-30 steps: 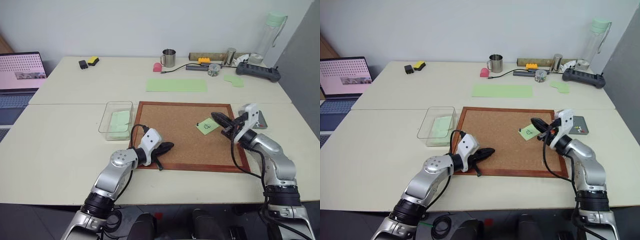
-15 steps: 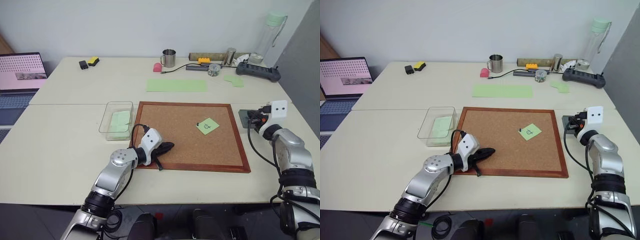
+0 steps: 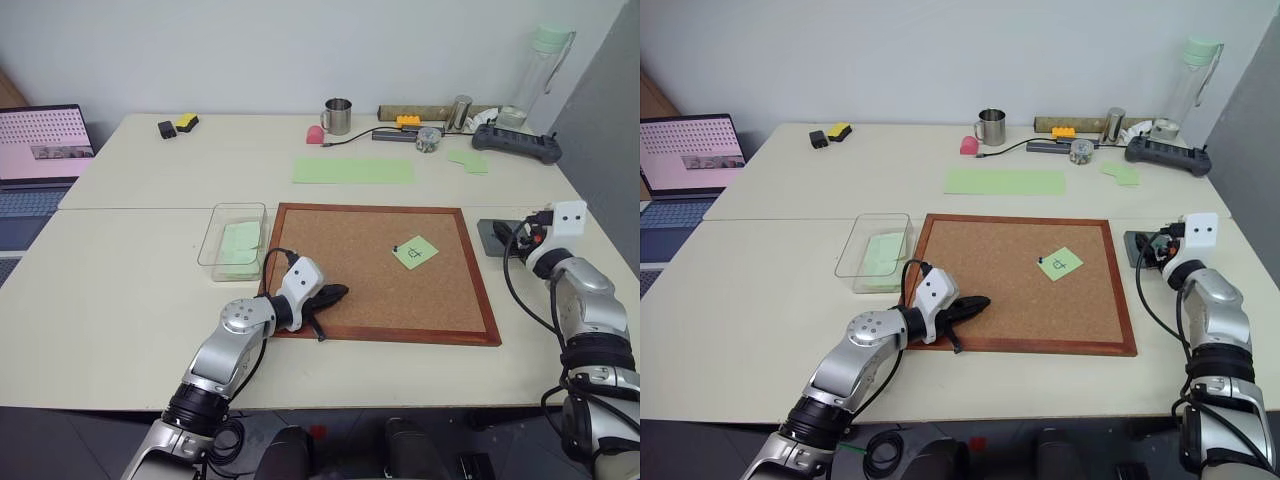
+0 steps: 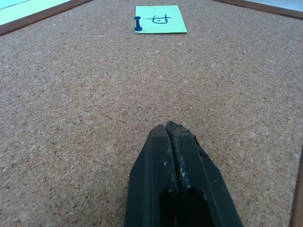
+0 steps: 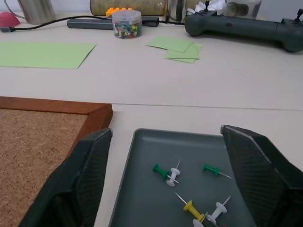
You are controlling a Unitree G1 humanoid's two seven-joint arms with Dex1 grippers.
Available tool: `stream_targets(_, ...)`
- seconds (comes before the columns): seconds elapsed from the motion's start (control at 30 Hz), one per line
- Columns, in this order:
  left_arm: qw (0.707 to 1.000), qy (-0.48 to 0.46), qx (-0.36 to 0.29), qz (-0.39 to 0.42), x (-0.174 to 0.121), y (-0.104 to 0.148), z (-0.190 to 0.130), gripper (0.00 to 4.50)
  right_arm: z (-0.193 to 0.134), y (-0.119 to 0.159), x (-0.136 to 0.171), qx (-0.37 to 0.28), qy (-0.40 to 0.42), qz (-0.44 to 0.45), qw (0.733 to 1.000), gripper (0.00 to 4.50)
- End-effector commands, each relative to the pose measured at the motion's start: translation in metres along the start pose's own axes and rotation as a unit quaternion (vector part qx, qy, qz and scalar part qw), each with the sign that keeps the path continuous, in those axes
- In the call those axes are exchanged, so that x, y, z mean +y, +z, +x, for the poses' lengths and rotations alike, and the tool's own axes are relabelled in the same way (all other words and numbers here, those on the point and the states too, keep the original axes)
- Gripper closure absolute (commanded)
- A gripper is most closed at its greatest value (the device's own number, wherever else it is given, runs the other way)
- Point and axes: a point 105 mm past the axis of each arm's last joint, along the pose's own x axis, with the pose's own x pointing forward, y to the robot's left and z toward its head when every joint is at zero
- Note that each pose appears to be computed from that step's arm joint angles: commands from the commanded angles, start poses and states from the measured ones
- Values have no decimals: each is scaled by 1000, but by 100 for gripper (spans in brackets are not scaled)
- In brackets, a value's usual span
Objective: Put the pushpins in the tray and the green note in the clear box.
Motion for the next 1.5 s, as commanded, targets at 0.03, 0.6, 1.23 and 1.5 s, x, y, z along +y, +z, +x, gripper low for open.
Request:
stream_targets(0.03, 999, 0, 50, -21, -3, -27, -3, 450, 3, 29, 48, -57, 107, -15, 992, 37)
stream_targets(0.6, 998, 4, 52, -20, -2, -27, -6, 450, 6, -20, 181, 36, 290, -42, 956, 37)
stream_targets(1.23, 998, 11, 50, -22, -3, -27, -6, 450, 17, -14, 178, 23, 271, -34, 962, 368)
stream_targets(1.5, 998, 10, 50, -22, -3, -27, -7, 450, 17, -13, 177, 21, 273, -37, 961, 446)
